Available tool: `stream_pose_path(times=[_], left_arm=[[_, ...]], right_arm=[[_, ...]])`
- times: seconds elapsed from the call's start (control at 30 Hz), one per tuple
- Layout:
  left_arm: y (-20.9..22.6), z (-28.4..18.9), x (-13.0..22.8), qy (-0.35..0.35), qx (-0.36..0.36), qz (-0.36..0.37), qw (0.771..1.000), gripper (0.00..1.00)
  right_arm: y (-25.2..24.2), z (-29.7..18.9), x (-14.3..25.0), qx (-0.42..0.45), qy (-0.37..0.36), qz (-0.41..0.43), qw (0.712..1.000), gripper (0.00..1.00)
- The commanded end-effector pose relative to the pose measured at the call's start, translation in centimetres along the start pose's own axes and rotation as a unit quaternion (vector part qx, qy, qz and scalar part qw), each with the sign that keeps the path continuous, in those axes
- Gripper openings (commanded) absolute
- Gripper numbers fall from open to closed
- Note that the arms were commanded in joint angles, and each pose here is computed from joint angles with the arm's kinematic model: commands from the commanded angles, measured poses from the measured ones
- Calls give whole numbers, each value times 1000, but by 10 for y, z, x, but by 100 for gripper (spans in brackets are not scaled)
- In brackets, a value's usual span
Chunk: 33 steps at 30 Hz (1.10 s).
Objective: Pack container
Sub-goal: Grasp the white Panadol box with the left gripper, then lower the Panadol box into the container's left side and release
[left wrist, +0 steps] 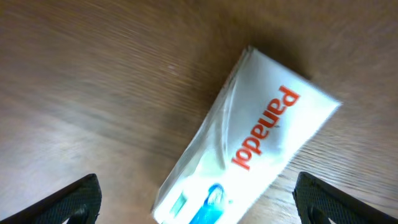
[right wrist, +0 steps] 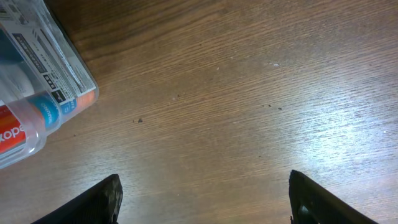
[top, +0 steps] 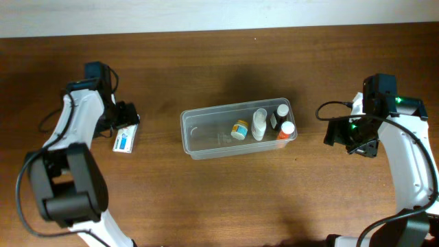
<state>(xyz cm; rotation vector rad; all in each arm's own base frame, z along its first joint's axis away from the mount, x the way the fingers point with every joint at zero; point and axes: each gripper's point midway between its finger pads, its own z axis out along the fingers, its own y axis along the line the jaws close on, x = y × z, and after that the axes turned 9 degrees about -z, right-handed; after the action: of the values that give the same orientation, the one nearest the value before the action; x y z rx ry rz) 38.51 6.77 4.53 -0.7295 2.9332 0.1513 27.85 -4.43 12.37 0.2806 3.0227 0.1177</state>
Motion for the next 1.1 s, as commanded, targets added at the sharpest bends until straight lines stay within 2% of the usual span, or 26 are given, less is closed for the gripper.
stream_pose_path(times=[0.0, 0.17, 0.27, 0.33, 0.4, 0.53, 0.7, 0.8, 0.9, 1.07], left_arm=[[-3, 32, 15, 48, -3, 60, 997, 99], [-2, 51, 23, 75, -10, 78, 994, 99], [-1, 54, 26, 82, -12, 79, 993, 91], [-1, 53, 28, 86, -11, 79, 993, 62], [-1, 53, 29, 88, -12, 79, 993, 50], [0, 51, 31, 93, -13, 80, 992, 41], [-7, 36, 27, 99, 8, 77, 992, 39], [-22, 7, 16, 87, 38, 80, 992, 38], [-35, -21, 6, 58, 50, 93, 993, 38], [-79, -77, 6, -17, 82, 162, 983, 38]], right_arm=[[0, 1, 1, -3, 1, 3, 1000, 77], [0, 1, 1, -3, 1, 3, 1000, 77], [0, 1, 1, -3, 1, 3, 1000, 77], [0, 1, 1, -3, 1, 3, 1000, 77], [0, 1, 1, -3, 1, 3, 1000, 77], [0, 1, 1, -3, 1, 3, 1000, 77], [0, 1, 1, -3, 1, 3, 1000, 77], [0, 1, 1, -2, 1, 3, 1000, 77], [0, 1, 1, -2, 1, 3, 1000, 77], [0, 1, 1, -2, 1, 3, 1000, 77]])
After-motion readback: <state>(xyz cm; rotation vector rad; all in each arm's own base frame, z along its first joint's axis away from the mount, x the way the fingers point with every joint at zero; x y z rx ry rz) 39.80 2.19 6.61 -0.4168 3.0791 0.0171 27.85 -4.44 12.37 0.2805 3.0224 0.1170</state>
